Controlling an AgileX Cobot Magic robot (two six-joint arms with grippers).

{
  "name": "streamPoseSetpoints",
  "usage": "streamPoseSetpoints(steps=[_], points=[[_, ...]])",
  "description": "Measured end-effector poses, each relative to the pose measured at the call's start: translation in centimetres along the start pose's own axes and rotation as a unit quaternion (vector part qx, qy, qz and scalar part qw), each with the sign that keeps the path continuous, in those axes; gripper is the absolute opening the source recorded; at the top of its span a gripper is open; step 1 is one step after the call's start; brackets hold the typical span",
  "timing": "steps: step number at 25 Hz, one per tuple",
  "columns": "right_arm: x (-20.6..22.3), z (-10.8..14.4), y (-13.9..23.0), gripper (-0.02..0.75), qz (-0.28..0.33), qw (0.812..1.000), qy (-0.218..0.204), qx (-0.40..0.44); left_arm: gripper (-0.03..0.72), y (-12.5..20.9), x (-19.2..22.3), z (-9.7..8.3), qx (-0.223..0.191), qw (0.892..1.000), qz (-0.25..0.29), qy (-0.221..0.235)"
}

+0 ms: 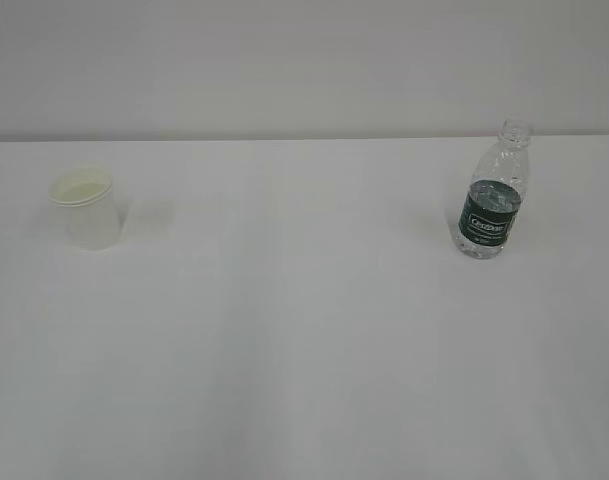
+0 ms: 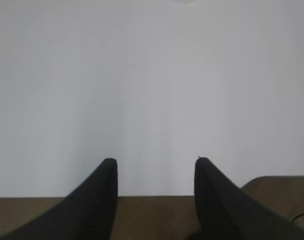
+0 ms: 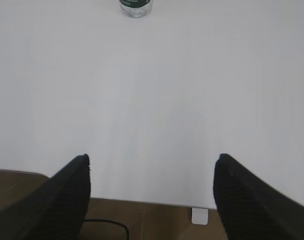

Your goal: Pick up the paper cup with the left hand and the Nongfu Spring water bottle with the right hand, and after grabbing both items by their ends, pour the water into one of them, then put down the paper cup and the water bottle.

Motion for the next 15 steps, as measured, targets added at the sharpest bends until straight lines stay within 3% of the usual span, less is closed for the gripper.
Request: streamPoseSetpoints(steps=[6, 15], points=[[0.0, 0.0, 0.9, 0.575, 0.0, 1.0, 0.0, 0.0, 0.335, 2.0, 1.5, -0.5, -0.003, 0.999, 0.031, 0.011], [-0.6, -0.1, 1.6, 0.575, -0.017, 1.0, 0.0, 0.002, 0.307, 1.8, 1.6, -0.6, -0.005, 1.0, 0.022, 0.014]])
Point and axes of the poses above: a point on each arm's last joint axis where the gripper is mounted, x pointing out along that axis toward the gripper, z along the wrist's bending axis when the last joint is at zero, y = z × x, the point moved 10 cm from there along x, pointing out along that axis toward the gripper, and after that the axes turned 5 degrees about x, right-handed, at the moved point
